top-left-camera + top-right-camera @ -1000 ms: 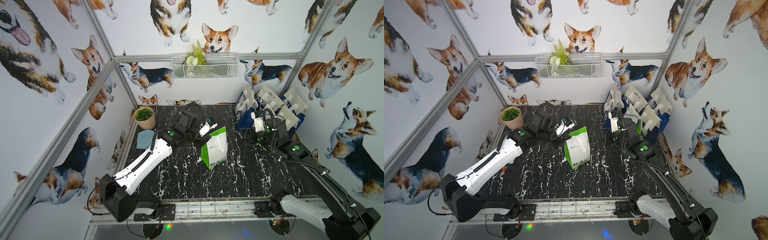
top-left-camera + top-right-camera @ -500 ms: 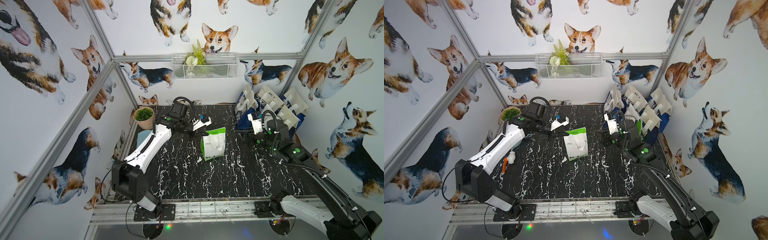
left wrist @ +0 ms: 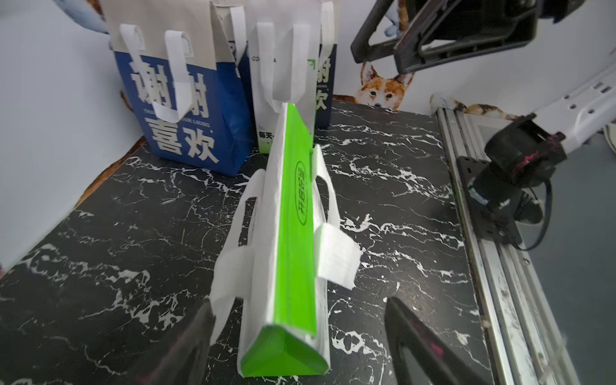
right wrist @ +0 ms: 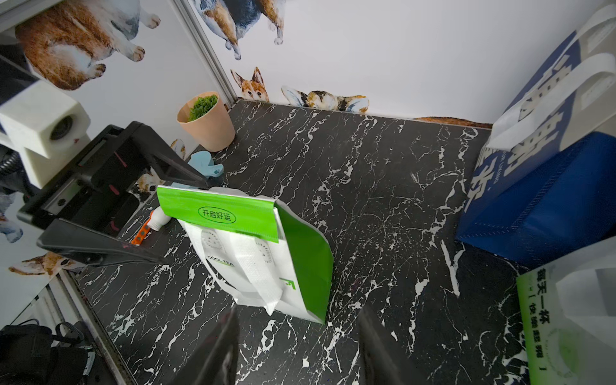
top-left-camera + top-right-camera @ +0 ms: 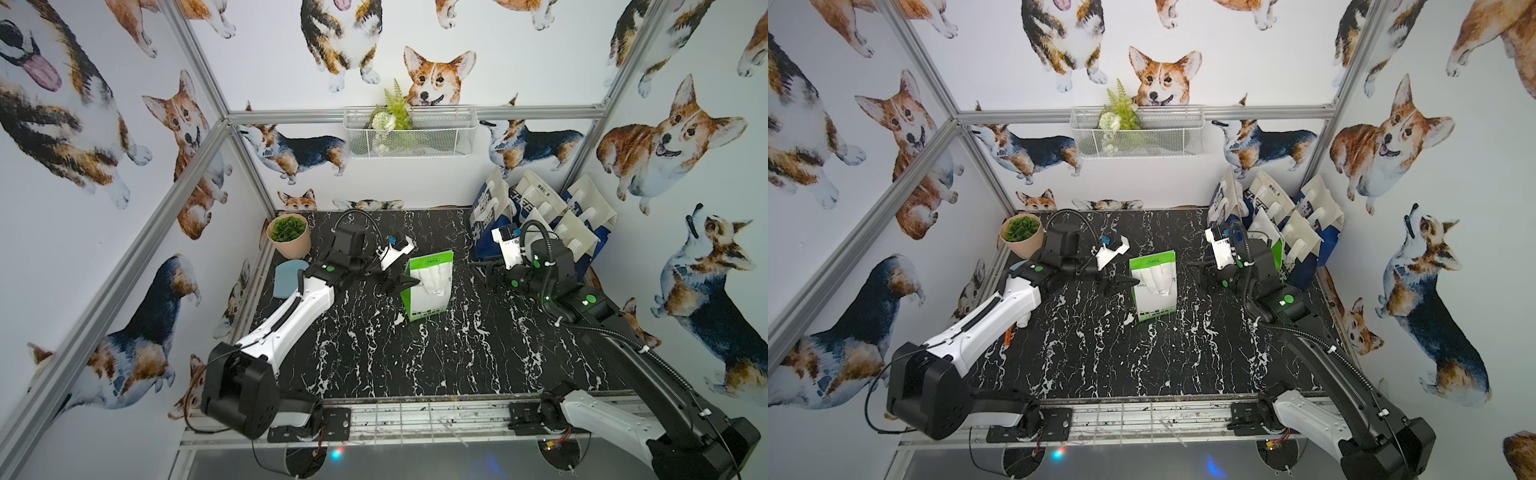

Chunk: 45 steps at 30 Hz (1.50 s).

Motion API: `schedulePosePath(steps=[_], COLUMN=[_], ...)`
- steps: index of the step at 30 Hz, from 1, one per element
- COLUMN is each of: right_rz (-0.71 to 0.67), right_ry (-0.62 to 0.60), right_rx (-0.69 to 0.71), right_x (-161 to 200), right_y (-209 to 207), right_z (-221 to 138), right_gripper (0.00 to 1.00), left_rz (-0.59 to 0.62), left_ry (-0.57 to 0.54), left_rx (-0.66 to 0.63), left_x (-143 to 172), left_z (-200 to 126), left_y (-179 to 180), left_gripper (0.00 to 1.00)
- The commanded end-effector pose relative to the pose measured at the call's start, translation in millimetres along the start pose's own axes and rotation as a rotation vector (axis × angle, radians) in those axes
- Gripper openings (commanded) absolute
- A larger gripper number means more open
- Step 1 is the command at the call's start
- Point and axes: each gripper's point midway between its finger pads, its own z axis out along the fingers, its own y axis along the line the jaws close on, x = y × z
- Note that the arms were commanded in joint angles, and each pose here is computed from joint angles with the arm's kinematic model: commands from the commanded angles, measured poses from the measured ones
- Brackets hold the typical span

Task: Open the takeout bag
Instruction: Adjust the takeout bag at the center of the board.

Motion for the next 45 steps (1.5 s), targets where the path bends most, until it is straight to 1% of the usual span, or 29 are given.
schedulePosePath(steps=[1,2,5,7,9,13,16,18,19,21,23,25,27,32,33,34,36,38,41,44,45], right_rz=[-0.023,-0.023,-0.021,-0.020,-0.020,-0.022,-0.027,-0.032,-0.032,-0.033,-0.033,-0.033,-0.038,-0.053,-0.055,-0.060,-0.077,-0.101,-0.187,-0.288,-0.301], right_ry=[-0.044,-0.044,-0.043,-0.041,-0.039,-0.037,-0.037,-0.035,-0.035,-0.034,-0.029,-0.024,-0.026,-0.065,-0.077,-0.090,-0.111,-0.132,-0.154,-0.179,-0.183], right_rx=[-0.014,-0.015,-0.018,-0.017,-0.017,-0.012,-0.007,-0.004,-0.003,-0.001,-0.001,-0.004,-0.009,-0.042,-0.056,-0.071,-0.098,-0.122,-0.173,-0.224,-0.235], right_x=[-10,-10,-10,-10,-10,-10,-9,-9,-8,-8,-8,-7,-7,-14,-16,-19,-23,-26,-26,-23,-22], right_y=[3,3,3,3,3,2,1,1,1,1,1,1,2,9,12,15,21,28,46,65,68], right_z=[1,1,3,4,4,4,2,1,1,2,2,2,1,-3,-4,-5,-7,-8,-7,-4,-2], right_gripper=[0.58,0.58,0.58,0.58,0.58,0.58,0.58,0.58,0.58,0.58,0.58,0.58,0.58,0.55,0.55,0.54,0.54,0.52,0.50,0.50,0.50], left_rz=[-0.101,-0.123,-0.190,-0.211,-0.198,-0.204,-0.176,-0.163,-0.158,-0.161,-0.170,-0.161,-0.149,-0.142,-0.144,-0.138,-0.135,-0.137,-0.160,-0.170,-0.170], left_ry=[-0.185,-0.189,-0.164,-0.193,-0.228,-0.206,-0.200,-0.212,-0.216,-0.214,-0.220,-0.232,-0.237,-0.212,-0.209,-0.213,-0.230,-0.241,-0.248,-0.300,-0.312], left_rx=[-0.179,-0.208,-0.205,-0.190,-0.184,-0.226,-0.253,-0.238,-0.208,-0.137,-0.130,-0.131,-0.118,-0.042,-0.038,-0.034,-0.030,-0.001,0.023,0.029,0.032], left_x=[-7,1,23,31,34,41,43,43,43,41,41,41,43,46,48,48,48,48,49,46,45], left_z=[-12,-14,-9,-4,3,18,28,35,40,51,55,56,56,62,62,61,60,60,62,59,57], left_y=[10,7,-8,-18,-22,-7,5,8,5,1,3,4,2,-9,-10,-11,-13,-18,-21,-23,-24], left_gripper=[0.89,0.90,0.90,0.90,0.90,0.85,0.83,0.82,0.82,0.74,0.67,0.62,0.54,0.17,0.13,0.10,0.08,0.00,0.00,0.00,0.00])
